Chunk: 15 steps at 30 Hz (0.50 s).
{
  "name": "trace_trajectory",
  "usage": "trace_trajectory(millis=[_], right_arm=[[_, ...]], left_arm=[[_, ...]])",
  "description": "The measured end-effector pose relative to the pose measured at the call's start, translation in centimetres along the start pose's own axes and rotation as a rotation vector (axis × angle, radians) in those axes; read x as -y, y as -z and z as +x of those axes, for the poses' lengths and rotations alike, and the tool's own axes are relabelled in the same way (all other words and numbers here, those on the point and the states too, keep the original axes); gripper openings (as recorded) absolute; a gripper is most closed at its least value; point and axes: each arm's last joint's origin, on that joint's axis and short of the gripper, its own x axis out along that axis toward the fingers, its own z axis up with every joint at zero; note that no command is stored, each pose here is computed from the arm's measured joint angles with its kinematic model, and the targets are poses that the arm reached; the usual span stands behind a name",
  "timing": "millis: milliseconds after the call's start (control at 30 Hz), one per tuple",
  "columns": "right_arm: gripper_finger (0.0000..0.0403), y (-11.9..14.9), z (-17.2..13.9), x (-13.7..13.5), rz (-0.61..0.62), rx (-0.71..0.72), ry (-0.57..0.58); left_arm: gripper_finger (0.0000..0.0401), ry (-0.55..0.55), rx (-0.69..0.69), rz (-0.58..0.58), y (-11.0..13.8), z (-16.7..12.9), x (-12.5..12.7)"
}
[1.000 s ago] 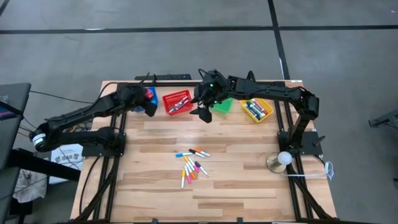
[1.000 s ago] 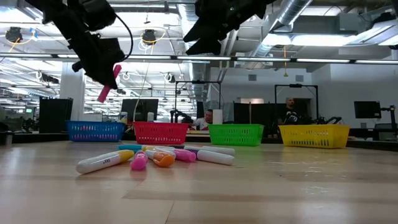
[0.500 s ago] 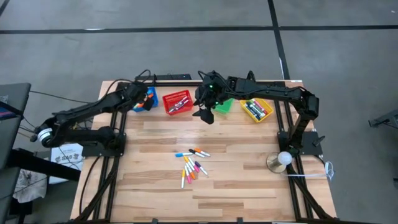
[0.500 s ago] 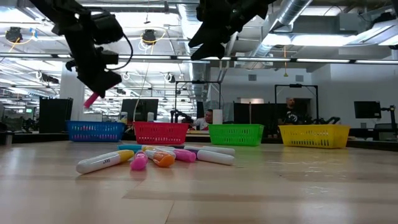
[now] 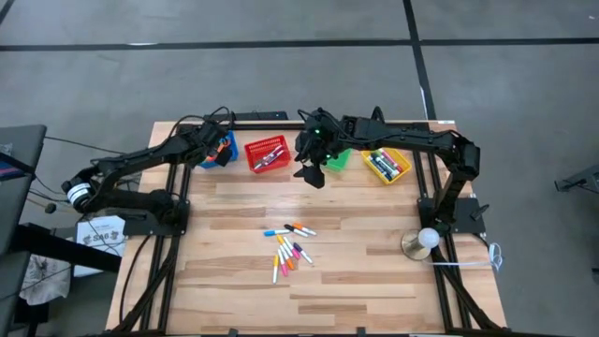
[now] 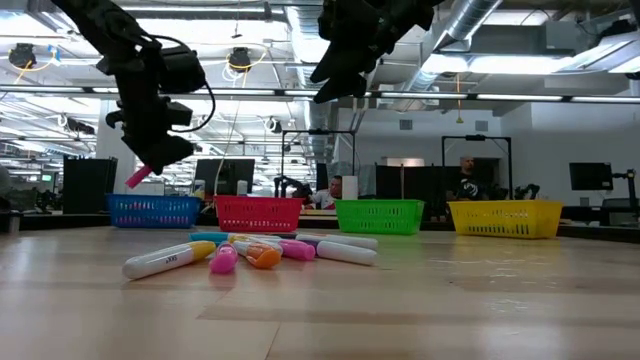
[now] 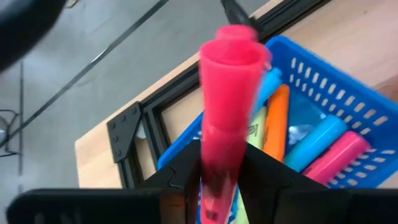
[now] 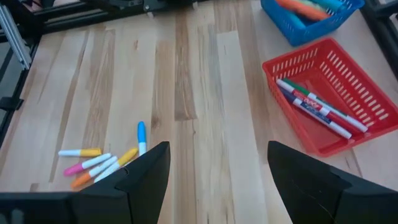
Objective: Pick & Place Markers
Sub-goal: Put the large pink highlighter pen into the blue bin, then put the top small orange highlighter pen into the green bin
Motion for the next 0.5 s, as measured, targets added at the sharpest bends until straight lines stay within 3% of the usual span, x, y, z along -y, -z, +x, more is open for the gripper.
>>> trace_trajectory(millis=[500], right_arm=[[0.0260,0.57,0.00,-0.07,0.018,-0.056,-0.006]], left_arm=[[0.0163,0.030,0.035,0.011,-0.04,-0.82,-0.17]])
